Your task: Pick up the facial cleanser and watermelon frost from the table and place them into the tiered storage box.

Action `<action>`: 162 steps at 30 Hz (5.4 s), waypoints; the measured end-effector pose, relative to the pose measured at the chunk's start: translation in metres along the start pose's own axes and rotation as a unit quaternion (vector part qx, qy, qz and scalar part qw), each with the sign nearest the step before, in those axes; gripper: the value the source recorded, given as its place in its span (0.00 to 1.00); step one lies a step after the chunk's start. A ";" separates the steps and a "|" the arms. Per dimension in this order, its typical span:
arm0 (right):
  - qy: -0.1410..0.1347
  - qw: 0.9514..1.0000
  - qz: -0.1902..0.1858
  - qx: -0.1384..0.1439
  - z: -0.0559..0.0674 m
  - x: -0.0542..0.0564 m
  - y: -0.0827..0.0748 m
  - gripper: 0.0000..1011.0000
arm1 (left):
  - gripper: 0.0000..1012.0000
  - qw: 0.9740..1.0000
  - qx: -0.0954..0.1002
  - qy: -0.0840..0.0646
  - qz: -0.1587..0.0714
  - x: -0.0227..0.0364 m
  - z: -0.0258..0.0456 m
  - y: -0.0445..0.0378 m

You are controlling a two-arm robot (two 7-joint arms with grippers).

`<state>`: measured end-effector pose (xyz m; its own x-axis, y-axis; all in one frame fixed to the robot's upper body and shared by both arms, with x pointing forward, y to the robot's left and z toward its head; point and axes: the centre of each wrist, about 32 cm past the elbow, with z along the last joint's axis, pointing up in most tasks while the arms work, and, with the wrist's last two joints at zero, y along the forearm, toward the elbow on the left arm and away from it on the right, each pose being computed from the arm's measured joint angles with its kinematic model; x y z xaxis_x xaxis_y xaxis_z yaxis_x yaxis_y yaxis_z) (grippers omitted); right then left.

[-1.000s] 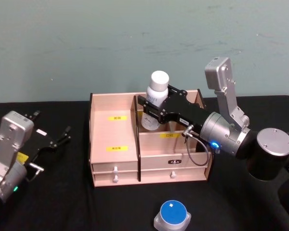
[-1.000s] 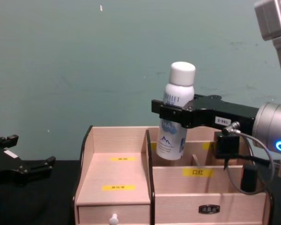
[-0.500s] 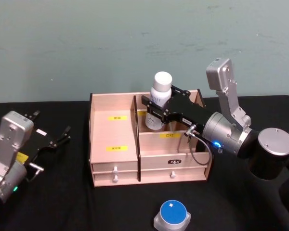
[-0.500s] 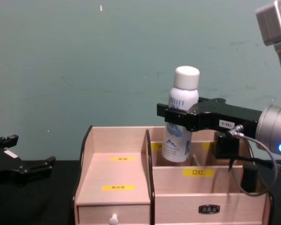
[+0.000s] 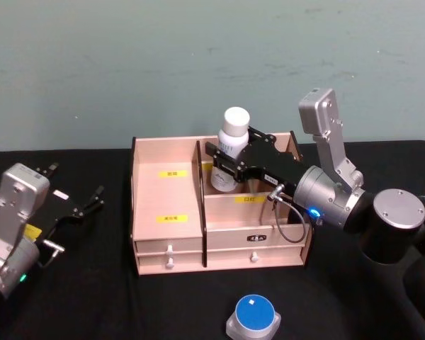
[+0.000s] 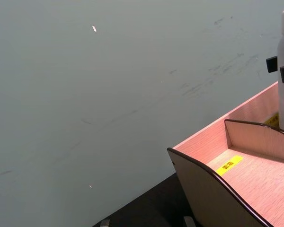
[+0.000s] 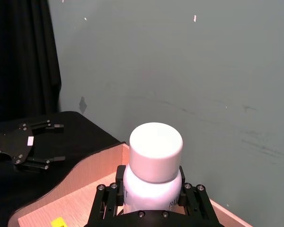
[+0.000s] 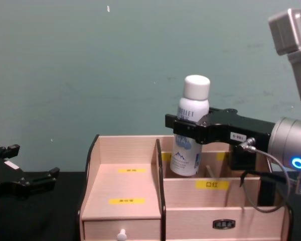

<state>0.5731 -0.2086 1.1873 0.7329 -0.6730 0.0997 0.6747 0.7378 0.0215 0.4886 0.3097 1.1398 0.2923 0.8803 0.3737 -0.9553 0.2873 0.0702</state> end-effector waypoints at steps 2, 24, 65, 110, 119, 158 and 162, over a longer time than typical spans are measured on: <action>0.001 1.000 0.000 0.000 -0.003 0.001 0.001 0.59 | 1.00 1.000 0.000 0.000 0.000 0.0000 0.0000 0.0000; 0.008 1.000 -0.002 -0.003 -0.011 0.005 0.004 0.59 | 1.00 1.000 0.000 0.000 0.000 0.0000 0.0000 0.0000; 0.025 0.999 0.004 -0.032 -0.031 0.001 0.000 0.59 | 1.00 1.000 0.000 0.000 0.000 0.0000 0.0000 0.0000; -0.013 0.997 0.056 0.053 0.027 -0.035 -0.072 0.99 | 1.00 1.000 0.000 0.000 0.000 0.0000 0.0000 0.0000; 0.005 0.997 0.078 0.025 0.019 -0.068 -0.113 0.99 | 1.00 1.000 0.000 0.000 0.000 0.0000 0.0000 0.0000; 0.087 0.991 0.055 -0.090 -0.028 -0.118 -0.179 0.99 | 1.00 1.000 0.000 0.000 0.000 0.0000 0.0000 0.0000; 0.087 0.989 0.052 -0.103 -0.032 -0.119 -0.181 0.99 | 1.00 1.000 0.000 0.000 0.000 0.0000 0.0000 0.0000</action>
<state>0.3667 -0.2638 1.1392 0.7915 -0.6056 -0.0826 0.5848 0.7897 -0.1855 0.4886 0.3097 1.1398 0.2923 0.8803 0.3737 -0.9552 0.2874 0.0702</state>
